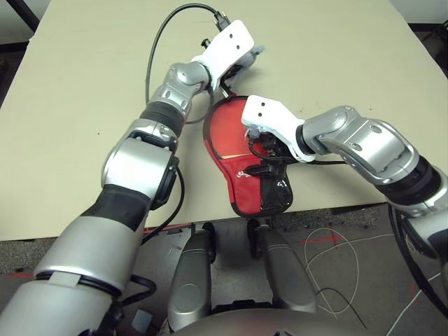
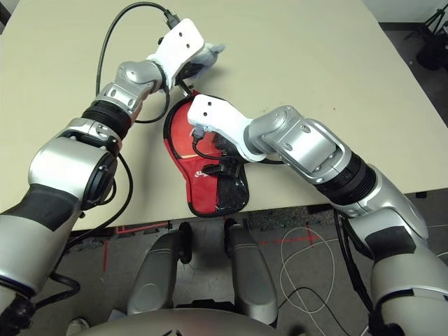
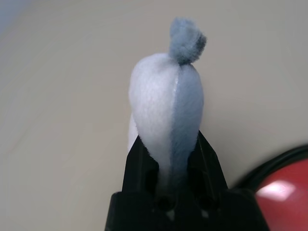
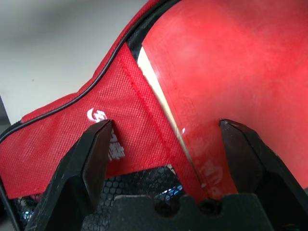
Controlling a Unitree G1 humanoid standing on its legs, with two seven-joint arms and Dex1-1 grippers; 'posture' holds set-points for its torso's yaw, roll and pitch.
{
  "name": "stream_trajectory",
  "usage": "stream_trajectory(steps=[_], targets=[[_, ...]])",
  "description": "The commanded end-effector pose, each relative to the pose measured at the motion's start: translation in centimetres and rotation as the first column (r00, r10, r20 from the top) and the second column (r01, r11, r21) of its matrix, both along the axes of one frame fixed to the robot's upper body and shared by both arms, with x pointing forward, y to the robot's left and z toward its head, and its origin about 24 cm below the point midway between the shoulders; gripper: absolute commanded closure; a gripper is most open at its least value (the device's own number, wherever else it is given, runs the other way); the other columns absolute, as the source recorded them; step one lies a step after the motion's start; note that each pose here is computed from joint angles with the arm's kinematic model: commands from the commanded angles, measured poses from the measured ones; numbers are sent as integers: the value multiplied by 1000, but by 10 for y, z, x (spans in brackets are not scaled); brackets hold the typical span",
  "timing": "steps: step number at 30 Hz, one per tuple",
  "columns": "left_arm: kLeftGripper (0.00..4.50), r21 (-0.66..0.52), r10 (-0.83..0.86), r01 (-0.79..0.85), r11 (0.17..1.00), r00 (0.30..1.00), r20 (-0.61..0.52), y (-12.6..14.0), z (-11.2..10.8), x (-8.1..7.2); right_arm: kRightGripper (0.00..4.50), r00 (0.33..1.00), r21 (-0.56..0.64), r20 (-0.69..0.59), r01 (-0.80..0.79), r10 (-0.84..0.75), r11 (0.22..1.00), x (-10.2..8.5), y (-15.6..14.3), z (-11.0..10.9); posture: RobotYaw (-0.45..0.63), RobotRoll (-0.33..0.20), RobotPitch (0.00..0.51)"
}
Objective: Store the ping-pong paddle in its case and zip it.
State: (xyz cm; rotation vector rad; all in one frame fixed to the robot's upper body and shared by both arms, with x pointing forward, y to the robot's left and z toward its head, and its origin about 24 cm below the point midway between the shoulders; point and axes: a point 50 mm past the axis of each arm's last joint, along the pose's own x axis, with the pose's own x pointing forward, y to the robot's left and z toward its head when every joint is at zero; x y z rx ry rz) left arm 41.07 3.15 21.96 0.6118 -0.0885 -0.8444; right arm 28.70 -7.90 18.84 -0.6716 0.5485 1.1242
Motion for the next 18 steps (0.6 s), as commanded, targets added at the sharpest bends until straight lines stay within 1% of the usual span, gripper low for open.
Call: stream_trajectory(steps=[1, 4, 9, 10, 13, 14, 17, 18], targets=[[4195, -3, -203, 203, 979, 979, -32, -26, 7, -13, 0, 995, -45, -93, 19, -23, 999, -3, -2, -24, 15, 0, 310], [4196, 7, -303, 305, 952, 947, -109, -33, -2, -20, 0, 996, -45, -89, 27, -31, 999, -1, -4, -24, 17, 0, 306], [4204, 50, -355, 370, 928, 916, -189, -25, -17, -23, 0, 996, -44, -87, 32, -36, 999, 0, -6, -24, 29, 0, 302], [4204, 52, -356, 373, 926, 913, -200, -22, -18, -23, 0, 996, -44, -87, 33, -37, 999, 0, -6, -24, 34, 0, 302], [4205, 25, -349, 361, 932, 916, -196, -11, -10, -19, 0, 996, -40, -83, 35, -38, 999, 2, -6, -25, 45, 0, 298], [3480, 6, -347, 355, 935, 919, -189, -7, -5, -18, 0, 996, -39, -82, 36, -39, 999, 3, -5, -24, 47, 0, 297], [2436, -49, -349, 346, 937, 921, -174, 1, 11, -16, 0, 996, -36, -78, 39, -41, 999, 5, -6, -24, 54, 0, 293], [2009, -64, -348, 342, 938, 922, -170, 5, 17, -15, 0, 996, -36, -78, 40, -42, 999, 5, -6, -24, 58, 0, 292]])
